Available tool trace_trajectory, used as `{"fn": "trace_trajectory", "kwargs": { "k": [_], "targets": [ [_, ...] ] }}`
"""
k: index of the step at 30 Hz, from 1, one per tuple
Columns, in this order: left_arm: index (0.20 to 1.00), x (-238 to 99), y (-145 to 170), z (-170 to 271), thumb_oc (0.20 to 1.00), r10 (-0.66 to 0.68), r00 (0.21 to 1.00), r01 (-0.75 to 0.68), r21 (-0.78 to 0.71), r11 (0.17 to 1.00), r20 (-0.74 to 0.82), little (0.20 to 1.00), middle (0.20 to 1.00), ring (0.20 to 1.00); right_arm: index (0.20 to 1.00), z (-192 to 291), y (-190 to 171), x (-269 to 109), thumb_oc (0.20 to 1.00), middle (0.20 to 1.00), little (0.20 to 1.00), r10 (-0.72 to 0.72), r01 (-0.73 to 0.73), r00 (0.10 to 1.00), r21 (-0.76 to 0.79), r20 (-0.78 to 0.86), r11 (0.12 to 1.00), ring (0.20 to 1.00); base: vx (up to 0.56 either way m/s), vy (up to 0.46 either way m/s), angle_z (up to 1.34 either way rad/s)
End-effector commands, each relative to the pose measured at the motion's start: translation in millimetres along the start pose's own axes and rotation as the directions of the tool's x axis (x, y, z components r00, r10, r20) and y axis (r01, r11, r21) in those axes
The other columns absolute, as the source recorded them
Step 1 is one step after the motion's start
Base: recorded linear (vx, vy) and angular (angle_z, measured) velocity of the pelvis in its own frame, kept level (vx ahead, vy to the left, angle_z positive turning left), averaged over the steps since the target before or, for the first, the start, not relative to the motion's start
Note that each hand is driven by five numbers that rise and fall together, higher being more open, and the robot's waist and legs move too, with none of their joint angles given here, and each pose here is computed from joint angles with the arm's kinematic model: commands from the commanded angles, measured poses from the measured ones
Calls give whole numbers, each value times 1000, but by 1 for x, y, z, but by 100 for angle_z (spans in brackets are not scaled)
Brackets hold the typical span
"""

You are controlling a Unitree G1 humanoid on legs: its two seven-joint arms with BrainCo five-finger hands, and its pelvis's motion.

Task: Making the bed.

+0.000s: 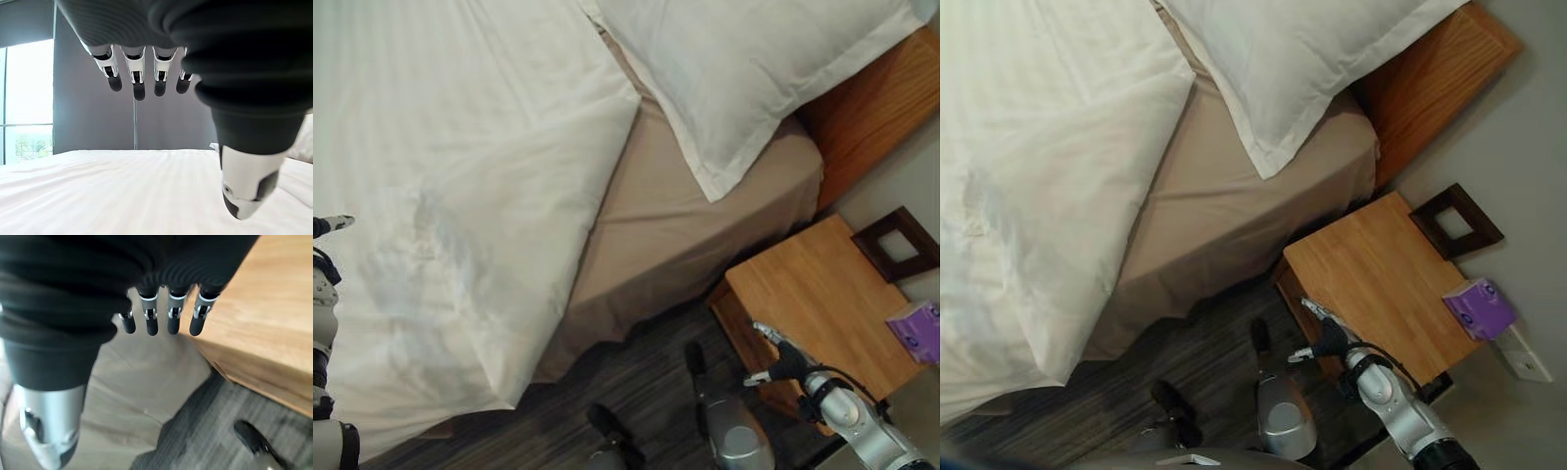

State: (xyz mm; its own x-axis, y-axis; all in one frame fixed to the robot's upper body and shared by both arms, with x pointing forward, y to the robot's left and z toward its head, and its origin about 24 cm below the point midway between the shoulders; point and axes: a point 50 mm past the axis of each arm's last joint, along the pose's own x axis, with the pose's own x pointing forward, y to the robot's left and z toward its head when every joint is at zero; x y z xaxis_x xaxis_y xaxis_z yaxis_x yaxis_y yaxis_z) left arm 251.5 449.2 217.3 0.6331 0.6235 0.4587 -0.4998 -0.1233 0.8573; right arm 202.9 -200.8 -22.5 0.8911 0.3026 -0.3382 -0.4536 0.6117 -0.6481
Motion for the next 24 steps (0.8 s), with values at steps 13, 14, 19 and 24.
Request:
{"fn": "trace_trajectory", "kwargs": {
  "k": [13,14,19,24],
  "targets": [
    [1000,-51,-42,-42,1000,10,996,-6,44,999,-83,1000,1000,1000,1000,24,7,18,1000,1000,1000,-94,74,989,168,114,983,1000,-66,-53,2],
    [1000,-55,-49,-40,1000,-3,997,6,47,999,-71,1000,1000,1000,1000,27,8,19,1000,1000,1000,-98,75,987,177,124,981,1000,-82,-35,4],
    [1000,-61,-60,-22,1000,-12,1000,12,16,1000,-20,1000,1000,1000,1000,30,11,22,1000,1000,1000,-101,77,986,176,133,981,1000,-40,-19,0],
    [1000,-61,-62,9,1000,20,997,-14,-82,997,69,1000,1000,1000,1000,29,18,23,1000,1000,1000,-91,68,988,174,127,982,1000,9,-5,0]
  ]
}}
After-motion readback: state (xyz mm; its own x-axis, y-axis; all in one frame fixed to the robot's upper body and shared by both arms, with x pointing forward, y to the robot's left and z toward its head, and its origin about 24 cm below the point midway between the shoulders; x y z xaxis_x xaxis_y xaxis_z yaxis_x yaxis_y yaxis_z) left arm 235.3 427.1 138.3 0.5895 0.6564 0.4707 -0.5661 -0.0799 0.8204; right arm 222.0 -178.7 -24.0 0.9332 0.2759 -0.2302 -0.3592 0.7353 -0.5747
